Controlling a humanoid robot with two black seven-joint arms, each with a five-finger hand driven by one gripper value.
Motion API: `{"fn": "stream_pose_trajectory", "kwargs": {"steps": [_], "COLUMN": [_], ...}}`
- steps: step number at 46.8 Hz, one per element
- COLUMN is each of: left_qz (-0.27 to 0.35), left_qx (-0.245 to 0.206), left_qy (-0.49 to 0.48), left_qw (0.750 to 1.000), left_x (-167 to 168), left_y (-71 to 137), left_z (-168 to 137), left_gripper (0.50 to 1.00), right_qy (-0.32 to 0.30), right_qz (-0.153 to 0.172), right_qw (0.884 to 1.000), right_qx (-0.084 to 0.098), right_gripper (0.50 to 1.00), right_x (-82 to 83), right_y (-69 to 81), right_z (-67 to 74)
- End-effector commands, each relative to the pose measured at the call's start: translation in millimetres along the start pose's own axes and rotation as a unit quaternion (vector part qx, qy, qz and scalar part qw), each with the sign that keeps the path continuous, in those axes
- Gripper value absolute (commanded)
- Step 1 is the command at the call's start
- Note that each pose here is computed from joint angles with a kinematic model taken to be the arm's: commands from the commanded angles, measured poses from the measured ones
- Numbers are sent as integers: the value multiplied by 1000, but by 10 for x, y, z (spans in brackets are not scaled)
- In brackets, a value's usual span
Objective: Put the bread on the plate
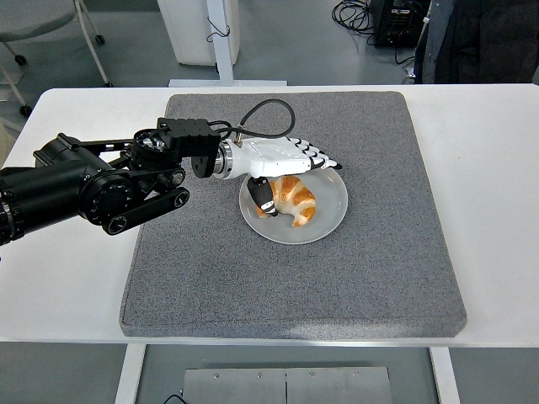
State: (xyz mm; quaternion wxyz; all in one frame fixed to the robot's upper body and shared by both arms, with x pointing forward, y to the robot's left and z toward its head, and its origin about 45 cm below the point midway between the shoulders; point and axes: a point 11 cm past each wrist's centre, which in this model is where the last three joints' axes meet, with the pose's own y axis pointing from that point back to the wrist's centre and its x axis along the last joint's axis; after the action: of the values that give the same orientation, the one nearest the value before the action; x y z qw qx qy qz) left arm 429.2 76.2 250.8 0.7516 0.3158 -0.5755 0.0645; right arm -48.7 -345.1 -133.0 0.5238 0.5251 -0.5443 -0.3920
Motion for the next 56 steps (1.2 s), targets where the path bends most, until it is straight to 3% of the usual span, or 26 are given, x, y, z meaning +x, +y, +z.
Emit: {"fn": "stream_pose_trajectory", "kwargs": {"steps": [1, 28, 45, 56], "left_qz": [7, 91, 142, 179], "left_qx": [-2, -20, -38, -33], "left_qy": [2, 95, 178, 206], "left_qw": [1000, 991, 973, 961], "left_x": [93, 905, 1187, 1325], "left_y": [26, 127, 186, 329], "left_z": [10, 77, 90, -42], "left_gripper": [1000, 1000, 1000, 1000], "right_qy": [0, 1, 0, 0], "right_qz": [0, 0, 0, 0], "right_qw": [1000, 1000, 1000, 1000], "right_qx": [0, 0, 0, 0], "right_gripper": [1000, 1000, 1000, 1000], "right_x": [0, 0, 0, 0], "right_y": [0, 0, 0, 0], "right_z": [0, 0, 0, 0]}}
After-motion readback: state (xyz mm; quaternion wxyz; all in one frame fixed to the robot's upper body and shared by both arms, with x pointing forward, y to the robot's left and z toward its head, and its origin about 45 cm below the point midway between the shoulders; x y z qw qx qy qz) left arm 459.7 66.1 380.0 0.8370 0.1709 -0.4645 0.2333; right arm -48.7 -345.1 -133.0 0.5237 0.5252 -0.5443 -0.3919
